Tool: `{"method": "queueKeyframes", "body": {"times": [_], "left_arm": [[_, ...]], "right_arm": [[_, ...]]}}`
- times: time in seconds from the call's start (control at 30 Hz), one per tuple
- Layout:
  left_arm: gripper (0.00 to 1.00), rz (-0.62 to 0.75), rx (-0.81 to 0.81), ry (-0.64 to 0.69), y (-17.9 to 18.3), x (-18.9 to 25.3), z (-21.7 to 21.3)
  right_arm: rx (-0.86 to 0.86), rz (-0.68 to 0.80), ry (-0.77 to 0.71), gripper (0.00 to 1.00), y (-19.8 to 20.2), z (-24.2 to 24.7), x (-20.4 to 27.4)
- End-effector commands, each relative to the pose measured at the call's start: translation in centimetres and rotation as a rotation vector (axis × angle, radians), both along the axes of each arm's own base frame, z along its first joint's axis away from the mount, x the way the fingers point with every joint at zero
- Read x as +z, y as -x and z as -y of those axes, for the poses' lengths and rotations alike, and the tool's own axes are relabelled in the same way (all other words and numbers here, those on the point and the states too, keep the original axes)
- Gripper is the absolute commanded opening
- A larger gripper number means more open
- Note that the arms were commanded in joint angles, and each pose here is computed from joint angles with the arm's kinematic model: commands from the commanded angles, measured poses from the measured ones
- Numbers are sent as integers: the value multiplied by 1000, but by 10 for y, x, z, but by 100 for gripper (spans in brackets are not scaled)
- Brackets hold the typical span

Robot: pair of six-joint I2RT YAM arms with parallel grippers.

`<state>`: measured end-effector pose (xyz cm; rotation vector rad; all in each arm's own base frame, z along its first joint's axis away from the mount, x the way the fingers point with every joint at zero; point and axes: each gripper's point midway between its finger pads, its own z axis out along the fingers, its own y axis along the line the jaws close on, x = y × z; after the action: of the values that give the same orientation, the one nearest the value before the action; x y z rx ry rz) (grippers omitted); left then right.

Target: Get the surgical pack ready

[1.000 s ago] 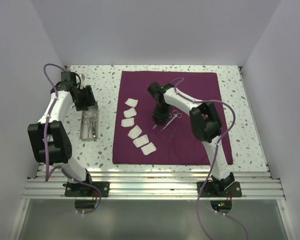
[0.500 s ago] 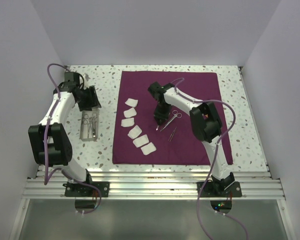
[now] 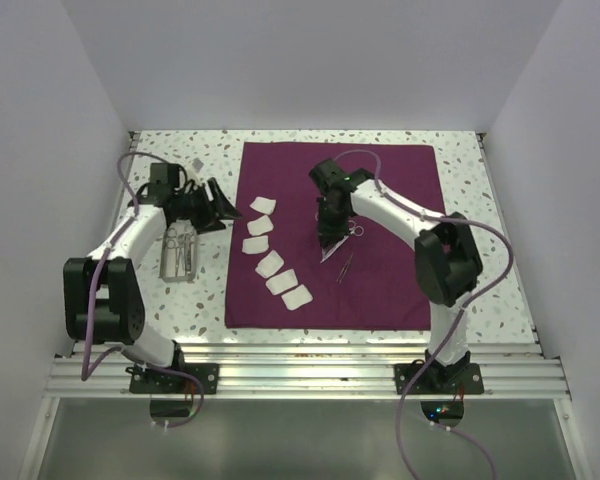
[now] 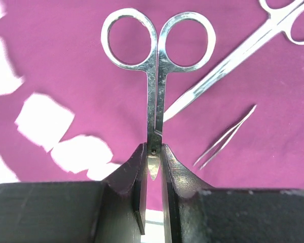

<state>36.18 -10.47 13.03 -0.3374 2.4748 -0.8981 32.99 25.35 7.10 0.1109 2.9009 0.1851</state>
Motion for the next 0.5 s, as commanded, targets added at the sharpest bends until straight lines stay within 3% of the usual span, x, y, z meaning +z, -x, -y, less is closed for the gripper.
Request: {"method": "queueKeyframes", "body": {"times": [0.0, 0.2, 0.47], "left_arm": [[68, 138, -103, 250, -3, 51, 68], [69, 109, -136, 347, 4, 63, 125], [67, 78, -185, 361, 15, 58, 165]], "right_arm": [[225, 146, -187, 0, 3, -26, 49], [361, 182, -374, 0, 37, -48, 75], [426, 224, -445, 0, 58, -62, 98]]}}
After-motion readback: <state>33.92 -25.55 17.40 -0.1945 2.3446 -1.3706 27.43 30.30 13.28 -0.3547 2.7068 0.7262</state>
